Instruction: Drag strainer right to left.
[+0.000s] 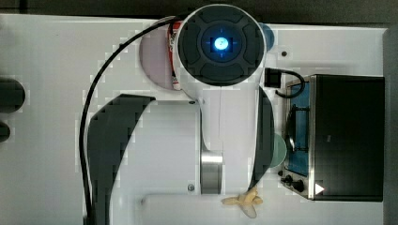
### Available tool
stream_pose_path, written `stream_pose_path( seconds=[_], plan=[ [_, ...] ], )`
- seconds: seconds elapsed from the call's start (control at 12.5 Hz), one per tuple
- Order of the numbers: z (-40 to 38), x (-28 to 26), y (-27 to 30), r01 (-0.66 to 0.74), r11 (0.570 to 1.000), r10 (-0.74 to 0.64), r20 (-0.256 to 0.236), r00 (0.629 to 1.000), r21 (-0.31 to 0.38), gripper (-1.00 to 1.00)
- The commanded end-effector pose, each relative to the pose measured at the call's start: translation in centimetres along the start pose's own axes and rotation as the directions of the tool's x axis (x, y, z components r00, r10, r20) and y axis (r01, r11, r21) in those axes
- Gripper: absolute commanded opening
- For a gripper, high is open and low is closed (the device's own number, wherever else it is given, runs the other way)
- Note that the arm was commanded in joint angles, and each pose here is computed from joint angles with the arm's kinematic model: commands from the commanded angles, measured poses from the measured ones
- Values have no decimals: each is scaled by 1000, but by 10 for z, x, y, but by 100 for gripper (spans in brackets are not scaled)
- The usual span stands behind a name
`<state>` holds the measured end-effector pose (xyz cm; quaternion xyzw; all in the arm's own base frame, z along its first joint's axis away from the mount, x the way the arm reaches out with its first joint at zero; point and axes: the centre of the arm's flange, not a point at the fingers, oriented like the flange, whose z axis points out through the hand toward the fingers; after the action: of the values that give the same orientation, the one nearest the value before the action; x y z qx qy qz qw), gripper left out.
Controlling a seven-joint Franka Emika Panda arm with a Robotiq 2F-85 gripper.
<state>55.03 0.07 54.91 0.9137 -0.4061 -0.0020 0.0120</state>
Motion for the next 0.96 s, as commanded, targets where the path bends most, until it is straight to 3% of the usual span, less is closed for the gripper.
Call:
stream_pose_path(
  seconds=[0.08,0.24,0.56,0.96],
  plan=[
    [-93,-107,153,-156,988,156,0,988,11,59],
    [-91,-106,151,-155,988,155,2,988,8,99],
    [-41,-87,128,-153,988,154,28,988,-32,100],
    [82,-50,85,-158,986,160,37,986,-47,100]
  ],
)
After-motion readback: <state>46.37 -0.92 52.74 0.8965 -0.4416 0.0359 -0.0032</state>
